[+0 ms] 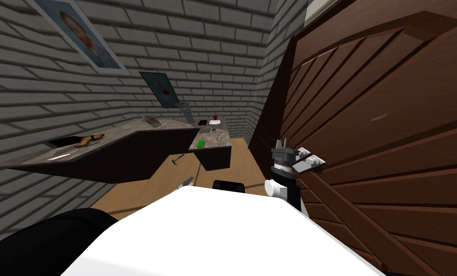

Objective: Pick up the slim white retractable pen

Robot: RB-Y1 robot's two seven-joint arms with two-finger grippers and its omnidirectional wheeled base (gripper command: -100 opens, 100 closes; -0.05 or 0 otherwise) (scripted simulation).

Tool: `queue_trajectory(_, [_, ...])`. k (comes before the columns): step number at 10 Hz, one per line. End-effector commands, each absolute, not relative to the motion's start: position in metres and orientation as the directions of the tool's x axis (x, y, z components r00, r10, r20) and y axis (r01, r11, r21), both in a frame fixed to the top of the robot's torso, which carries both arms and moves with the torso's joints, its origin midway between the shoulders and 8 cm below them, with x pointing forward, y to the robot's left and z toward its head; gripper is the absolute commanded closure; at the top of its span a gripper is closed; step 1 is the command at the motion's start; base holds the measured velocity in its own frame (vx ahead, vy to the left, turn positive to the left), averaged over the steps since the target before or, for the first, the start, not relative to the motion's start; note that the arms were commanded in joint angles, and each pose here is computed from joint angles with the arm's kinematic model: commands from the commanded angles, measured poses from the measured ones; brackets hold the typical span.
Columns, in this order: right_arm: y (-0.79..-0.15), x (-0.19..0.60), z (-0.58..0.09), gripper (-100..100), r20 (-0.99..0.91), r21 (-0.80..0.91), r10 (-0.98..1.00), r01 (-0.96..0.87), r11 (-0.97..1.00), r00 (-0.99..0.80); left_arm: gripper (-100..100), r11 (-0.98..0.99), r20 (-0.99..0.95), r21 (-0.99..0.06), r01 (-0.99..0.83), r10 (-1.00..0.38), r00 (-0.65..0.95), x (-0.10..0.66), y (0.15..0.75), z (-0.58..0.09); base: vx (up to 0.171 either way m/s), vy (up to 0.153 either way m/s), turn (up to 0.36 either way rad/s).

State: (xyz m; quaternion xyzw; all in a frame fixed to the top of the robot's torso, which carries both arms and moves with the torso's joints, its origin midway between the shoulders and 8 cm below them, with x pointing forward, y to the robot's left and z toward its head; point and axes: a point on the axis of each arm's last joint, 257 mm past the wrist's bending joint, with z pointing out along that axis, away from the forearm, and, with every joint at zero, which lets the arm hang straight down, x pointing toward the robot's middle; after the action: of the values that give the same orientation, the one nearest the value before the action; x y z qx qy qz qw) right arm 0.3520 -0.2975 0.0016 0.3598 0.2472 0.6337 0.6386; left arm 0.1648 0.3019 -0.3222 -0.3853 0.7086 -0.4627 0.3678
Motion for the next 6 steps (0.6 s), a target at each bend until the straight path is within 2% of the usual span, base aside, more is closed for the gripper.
queue_trajectory(1, [-0.297, 0.352, 0.002, 0, 0.140, 0.773, 0.987, -0.631, -0.062, 0.074, -100, 0.287, -0.134, -0.910, -0.299, -0.886, -0.444, 0.139, 0.316, -0.342, -0.005, -0.041, -0.196])
queue_trajectory(6, [-0.297, 0.352, 0.002, 0, 0.140, 0.773, 0.987, -0.632, -0.062, 0.074, -100, 0.357, -0.100, -0.811, -0.464, -0.865, -0.492, 0.087, 0.358, -0.372, -0.005, -0.054, -0.131])
